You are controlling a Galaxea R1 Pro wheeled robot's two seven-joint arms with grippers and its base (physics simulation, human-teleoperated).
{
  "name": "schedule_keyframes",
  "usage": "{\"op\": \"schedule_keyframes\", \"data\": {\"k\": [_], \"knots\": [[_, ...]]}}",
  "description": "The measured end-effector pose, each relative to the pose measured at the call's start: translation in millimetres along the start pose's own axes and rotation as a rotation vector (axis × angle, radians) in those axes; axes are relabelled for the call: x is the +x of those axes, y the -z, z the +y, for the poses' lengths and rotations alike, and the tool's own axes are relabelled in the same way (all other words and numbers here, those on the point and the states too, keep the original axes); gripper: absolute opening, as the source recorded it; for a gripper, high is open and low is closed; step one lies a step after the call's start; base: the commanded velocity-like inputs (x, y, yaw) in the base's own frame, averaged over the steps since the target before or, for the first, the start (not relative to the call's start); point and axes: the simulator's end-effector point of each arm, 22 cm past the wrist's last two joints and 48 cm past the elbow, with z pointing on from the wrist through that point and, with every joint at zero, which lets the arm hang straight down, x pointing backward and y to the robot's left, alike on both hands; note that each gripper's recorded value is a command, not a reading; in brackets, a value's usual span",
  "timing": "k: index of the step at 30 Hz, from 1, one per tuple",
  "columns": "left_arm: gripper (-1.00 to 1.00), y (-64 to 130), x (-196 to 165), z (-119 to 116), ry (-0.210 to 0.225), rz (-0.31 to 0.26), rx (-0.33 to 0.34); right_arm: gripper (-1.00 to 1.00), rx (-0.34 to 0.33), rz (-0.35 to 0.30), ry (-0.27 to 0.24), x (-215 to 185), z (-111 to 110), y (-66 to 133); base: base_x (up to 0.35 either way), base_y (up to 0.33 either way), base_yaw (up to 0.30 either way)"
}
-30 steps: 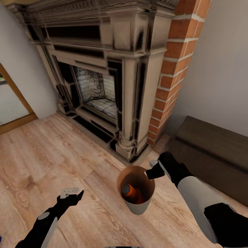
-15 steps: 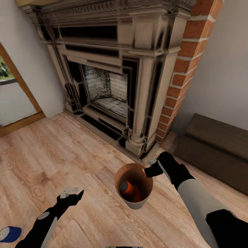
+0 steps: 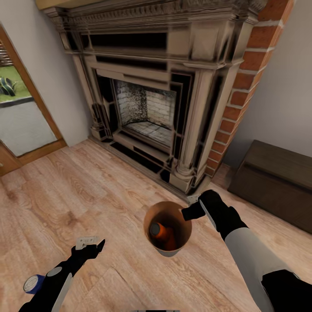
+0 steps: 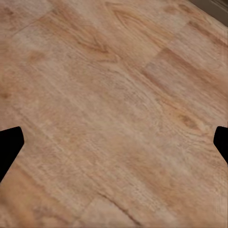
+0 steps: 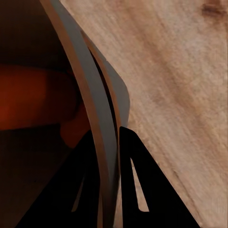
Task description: Put the three can of soda from the living room inside the tash can in the kitchen.
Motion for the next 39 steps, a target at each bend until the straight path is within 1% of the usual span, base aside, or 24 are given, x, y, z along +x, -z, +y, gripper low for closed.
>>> {"op": "schedule_keyframes", "data": {"k": [4,10,15,21,28,30,32,39], "knots": [[1.0,0.1,0.3,1.0,0.001,0.001,-0.002,-1.0,-0.001,-0.001,-0.001,-0.1,-0.1,0.2,0.026,0.303,0.0],[1.0,0.3,3.2,3.8,0.007,0.006,-0.008,-1.0,0.012,0.001,0.0,1.2,-6.3,0.9,0.068,0.302,0.0],[1.0,0.3,4.2,4.8,0.02,0.007,-0.009,-1.0,0.009,0.001,-0.003,1.5,-6.6,1.1,0.015,0.296,0.0],[1.0,0.4,4.8,4.8,0.041,0.009,-0.007,-1.0,0.008,0.001,-0.003,1.5,-6.4,1.1,-0.061,0.294,0.0],[1.0,0.3,5.5,5.2,0.043,0.014,-0.007,-1.0,0.013,0.002,-0.001,1.8,-7.8,1.0,-0.077,0.294,0.0],[1.0,0.6,4.6,7.8,0.046,0.013,-0.011,-1.0,0.009,0.002,-0.003,1.8,-6.8,1.0,-0.078,0.294,0.0],[1.0,1.5,3.3,13.8,0.058,0.009,-0.021,-1.0,0.007,0.002,-0.005,1.9,-6.8,1.0,-0.057,0.294,0.0],[1.0,2.2,2.5,18.5,0.066,0.006,-0.029,-1.0,0.012,0.001,-0.009,2.1,-9.9,1.5,-0.01,0.295,0.0]]}}
